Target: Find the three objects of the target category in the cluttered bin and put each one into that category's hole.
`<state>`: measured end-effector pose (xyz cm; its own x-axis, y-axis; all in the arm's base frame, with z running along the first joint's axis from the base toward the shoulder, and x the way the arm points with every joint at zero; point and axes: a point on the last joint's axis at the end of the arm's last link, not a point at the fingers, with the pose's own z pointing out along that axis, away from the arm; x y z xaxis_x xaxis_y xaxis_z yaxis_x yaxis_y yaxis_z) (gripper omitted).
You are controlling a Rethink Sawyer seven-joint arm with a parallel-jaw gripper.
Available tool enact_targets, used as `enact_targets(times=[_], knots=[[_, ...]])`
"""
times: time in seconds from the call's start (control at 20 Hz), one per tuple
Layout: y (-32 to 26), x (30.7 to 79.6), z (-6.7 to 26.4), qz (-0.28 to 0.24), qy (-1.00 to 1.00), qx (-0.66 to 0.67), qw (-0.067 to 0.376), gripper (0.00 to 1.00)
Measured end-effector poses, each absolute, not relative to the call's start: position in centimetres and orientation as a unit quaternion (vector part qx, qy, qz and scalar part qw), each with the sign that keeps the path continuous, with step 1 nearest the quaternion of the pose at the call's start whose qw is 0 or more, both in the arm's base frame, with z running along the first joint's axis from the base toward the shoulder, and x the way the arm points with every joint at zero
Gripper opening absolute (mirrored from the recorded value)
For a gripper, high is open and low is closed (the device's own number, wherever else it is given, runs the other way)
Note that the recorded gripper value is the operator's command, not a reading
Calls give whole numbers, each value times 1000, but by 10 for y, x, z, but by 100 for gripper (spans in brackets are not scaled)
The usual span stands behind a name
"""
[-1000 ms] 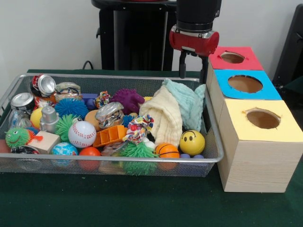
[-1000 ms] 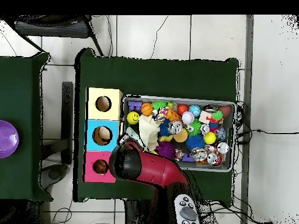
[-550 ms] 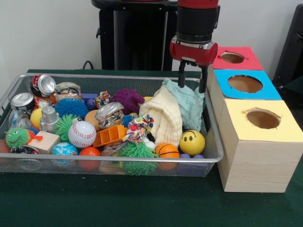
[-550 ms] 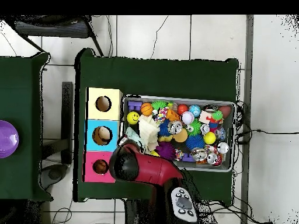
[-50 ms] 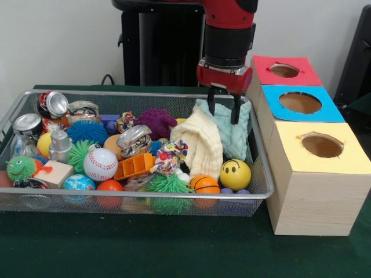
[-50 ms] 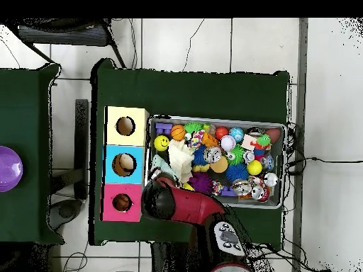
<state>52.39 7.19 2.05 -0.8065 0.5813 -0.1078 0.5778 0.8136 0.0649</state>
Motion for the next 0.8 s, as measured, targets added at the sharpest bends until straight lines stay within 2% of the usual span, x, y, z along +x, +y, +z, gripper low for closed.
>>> enact_targets(times=[0.35, 0.6, 0.65, 0.8], knots=[[71, 517, 4, 9, 953, 297, 54, 100], [67, 520, -15, 1, 953, 293, 71, 100], [68, 522, -28, -2, 954, 288, 88, 0], [70, 520, -34, -3, 954, 284, 93, 0]])
